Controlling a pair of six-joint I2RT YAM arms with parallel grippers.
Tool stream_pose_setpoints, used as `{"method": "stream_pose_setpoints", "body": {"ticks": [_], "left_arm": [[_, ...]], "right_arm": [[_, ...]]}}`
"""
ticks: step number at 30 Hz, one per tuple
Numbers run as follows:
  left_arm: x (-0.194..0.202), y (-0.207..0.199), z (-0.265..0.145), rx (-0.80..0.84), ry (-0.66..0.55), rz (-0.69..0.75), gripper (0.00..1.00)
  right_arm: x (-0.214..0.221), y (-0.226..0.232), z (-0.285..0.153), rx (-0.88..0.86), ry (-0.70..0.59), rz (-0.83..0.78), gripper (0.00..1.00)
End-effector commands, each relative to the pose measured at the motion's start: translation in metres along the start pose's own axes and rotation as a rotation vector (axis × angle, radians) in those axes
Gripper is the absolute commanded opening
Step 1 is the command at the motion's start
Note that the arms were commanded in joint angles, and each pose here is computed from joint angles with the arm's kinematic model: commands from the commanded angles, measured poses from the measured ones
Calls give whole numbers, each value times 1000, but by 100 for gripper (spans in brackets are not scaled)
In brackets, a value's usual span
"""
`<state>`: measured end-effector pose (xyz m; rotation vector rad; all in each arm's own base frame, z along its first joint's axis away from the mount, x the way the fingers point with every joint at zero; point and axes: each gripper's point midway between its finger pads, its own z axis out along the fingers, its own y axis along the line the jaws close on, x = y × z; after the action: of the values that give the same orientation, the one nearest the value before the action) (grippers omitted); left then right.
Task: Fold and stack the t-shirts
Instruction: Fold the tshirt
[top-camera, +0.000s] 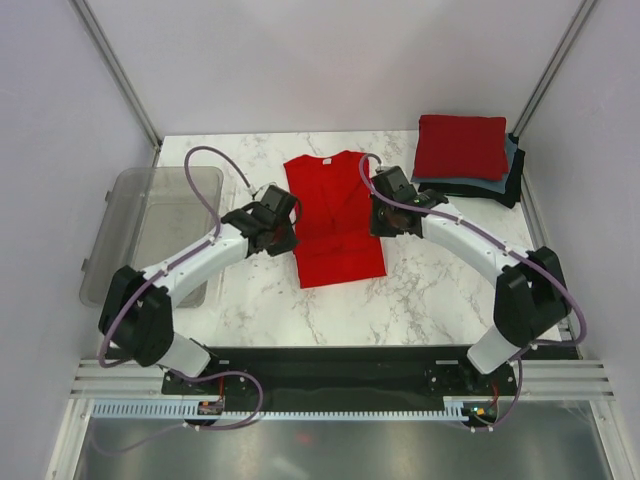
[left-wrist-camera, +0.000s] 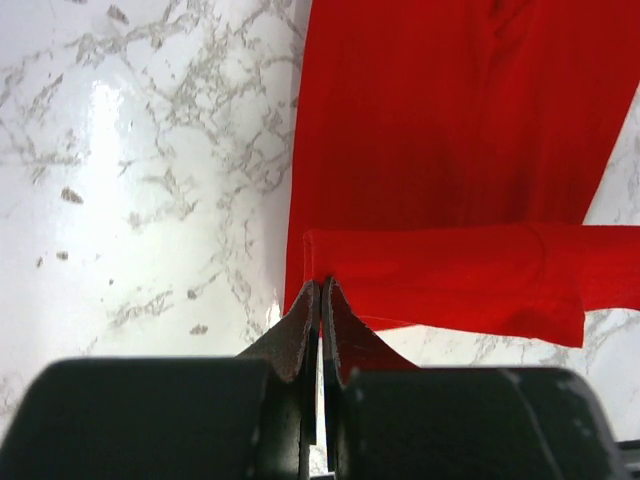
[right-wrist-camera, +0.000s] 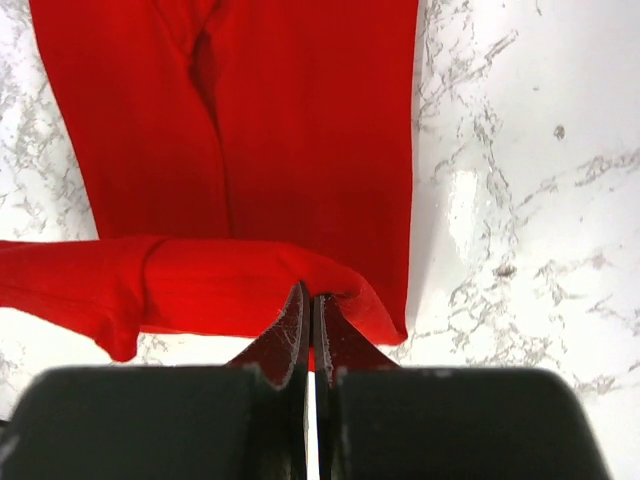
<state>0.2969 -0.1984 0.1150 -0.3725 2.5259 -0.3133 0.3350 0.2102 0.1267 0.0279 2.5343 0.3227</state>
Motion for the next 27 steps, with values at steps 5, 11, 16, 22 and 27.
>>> {"method": "stream_pose_setpoints", "body": {"ticks": [5,11,16,22,27], "left_arm": [[-37,-19,35,35,-3,70,2],[-47,-20,54,23,20,56,2],[-52,-16,84,6,76,62,14],[-100,-19,86,54,129,17,61],[-138,-27,14,84,29,42,65]], "right_arm": [[-36,4,25,-41,-28,-28,0],[-37,2,56,-41,21,-24,0],[-36,-6,84,-12,60,-1,9],[-91,-9,82,47,50,38,75],[-136,22,1,-35,-94,22,75]]}}
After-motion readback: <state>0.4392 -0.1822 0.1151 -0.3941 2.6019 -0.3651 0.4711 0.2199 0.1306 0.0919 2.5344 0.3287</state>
